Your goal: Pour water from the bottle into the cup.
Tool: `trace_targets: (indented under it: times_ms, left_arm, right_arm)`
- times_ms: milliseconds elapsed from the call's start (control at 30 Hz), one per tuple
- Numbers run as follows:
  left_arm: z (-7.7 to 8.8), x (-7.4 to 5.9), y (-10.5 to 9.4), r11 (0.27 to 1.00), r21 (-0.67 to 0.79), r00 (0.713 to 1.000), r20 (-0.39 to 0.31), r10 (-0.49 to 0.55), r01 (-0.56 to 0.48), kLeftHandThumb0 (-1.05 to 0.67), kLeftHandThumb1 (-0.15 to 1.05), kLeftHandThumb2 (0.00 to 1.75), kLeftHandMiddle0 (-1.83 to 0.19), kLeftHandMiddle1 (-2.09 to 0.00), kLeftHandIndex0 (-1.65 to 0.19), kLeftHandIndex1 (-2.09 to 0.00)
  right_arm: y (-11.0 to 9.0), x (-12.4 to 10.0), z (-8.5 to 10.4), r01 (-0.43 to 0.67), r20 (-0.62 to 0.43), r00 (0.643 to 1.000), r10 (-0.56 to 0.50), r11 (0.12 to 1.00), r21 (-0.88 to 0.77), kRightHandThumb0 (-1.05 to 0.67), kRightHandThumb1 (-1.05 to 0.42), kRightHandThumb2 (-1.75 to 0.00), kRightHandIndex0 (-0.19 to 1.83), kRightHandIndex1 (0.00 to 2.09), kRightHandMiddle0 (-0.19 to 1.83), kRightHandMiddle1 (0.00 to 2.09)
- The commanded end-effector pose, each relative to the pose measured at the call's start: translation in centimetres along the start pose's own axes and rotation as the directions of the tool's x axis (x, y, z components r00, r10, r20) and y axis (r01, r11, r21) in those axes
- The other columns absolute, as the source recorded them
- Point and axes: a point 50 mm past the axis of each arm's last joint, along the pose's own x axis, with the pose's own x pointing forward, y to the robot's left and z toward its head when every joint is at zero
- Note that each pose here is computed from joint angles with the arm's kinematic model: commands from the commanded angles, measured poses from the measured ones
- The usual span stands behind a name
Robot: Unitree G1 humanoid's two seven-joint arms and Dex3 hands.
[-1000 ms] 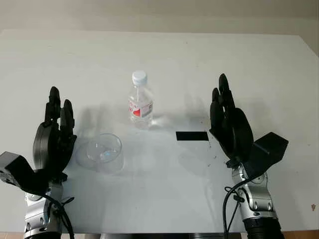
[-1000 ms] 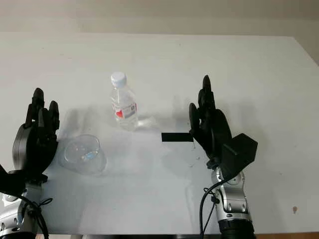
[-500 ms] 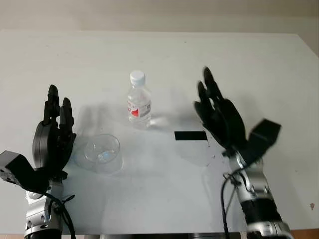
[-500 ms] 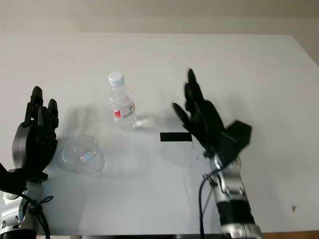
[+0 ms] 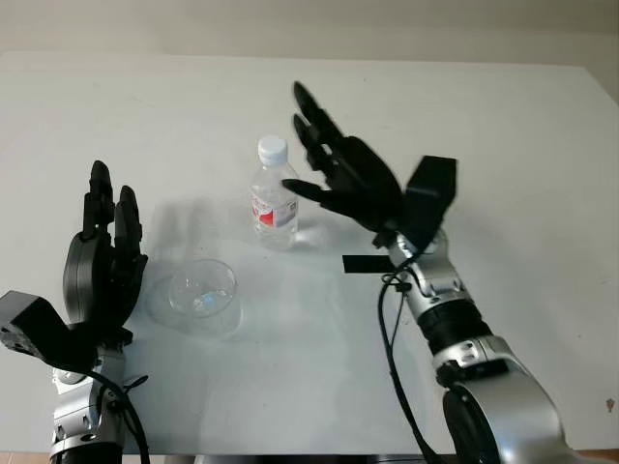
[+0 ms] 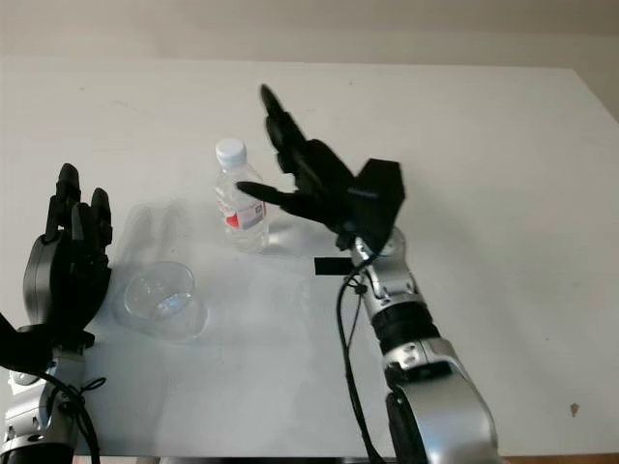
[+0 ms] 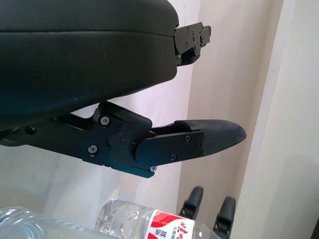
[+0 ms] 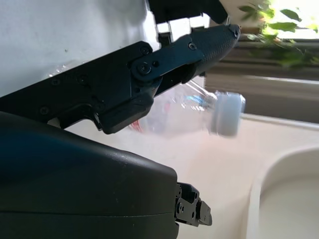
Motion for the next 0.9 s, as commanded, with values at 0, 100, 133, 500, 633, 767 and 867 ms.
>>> trace_targets:
  times_ms: [0,100,133,500,633,767,867]
  left_arm:
    - [-0.3,-0.2,0.1,1.000,0.000,1.000,-0.015,0.006,-0.006,-0.72,1.05,0.52,0.16,-0.05,0.17,-0.05]
    - [-0.4,-0.2,0.1,1.000,-0.003,1.000,-0.024,0.009,-0.009,-0.74,1.05,0.51,0.16,-0.06,0.17,-0.05]
    - [-0.5,-0.2,0.1,1.000,-0.004,1.000,-0.024,0.009,-0.009,-0.74,1.05,0.51,0.15,-0.06,0.16,-0.06]
    - [-0.2,0.2,0.1,1.000,-0.002,1.000,-0.018,-0.007,0.007,-0.74,1.05,0.51,0.16,-0.05,0.16,-0.05]
    - [-0.2,0.2,0.2,1.000,-0.003,1.000,-0.020,-0.011,0.011,-0.73,1.05,0.51,0.17,-0.05,0.17,-0.05]
    - [-0.2,0.2,0.0,1.000,0.003,1.000,-0.023,-0.008,0.008,-0.74,1.05,0.50,0.16,-0.05,0.16,-0.06]
    - [-0.2,0.3,-0.1,1.000,0.006,1.000,-0.023,-0.002,0.002,-0.75,1.05,0.49,0.15,-0.06,0.15,-0.06]
  right_arm:
    - [0.3,0.6,0.3,-0.054,0.000,0.999,0.054,0.998,-0.037,-0.95,-0.93,-0.06,-0.19,0.00,-0.19,0.00]
    - [0.8,0.8,-0.1,-0.101,-0.021,0.995,0.100,0.994,-0.041,-0.92,-0.92,-0.05,-0.19,0.00,-0.19,0.00]
    - [0.9,0.9,-0.3,-0.110,-0.029,0.994,0.109,0.993,-0.042,-0.91,-0.91,-0.05,-0.19,0.00,-0.19,0.00]
    - [1.9,1.1,-1.6,-0.164,-0.086,0.982,0.167,0.986,0.044,-0.87,-0.91,-0.05,-0.19,0.00,-0.19,0.00]
    - [2.2,1.1,-2.0,-0.153,-0.092,0.983,0.160,0.985,0.077,-0.81,-0.91,-0.05,-0.19,0.00,-0.19,0.00]
    - [2.3,1.3,-2.1,-0.121,-0.106,0.986,0.128,0.990,0.071,-0.78,-0.91,-0.05,-0.19,0.00,-0.19,0.00]
    - [2.4,1.6,-2.0,-0.098,-0.106,0.989,0.104,0.993,0.060,-0.74,-0.90,-0.05,-0.19,0.00,-0.19,0.00]
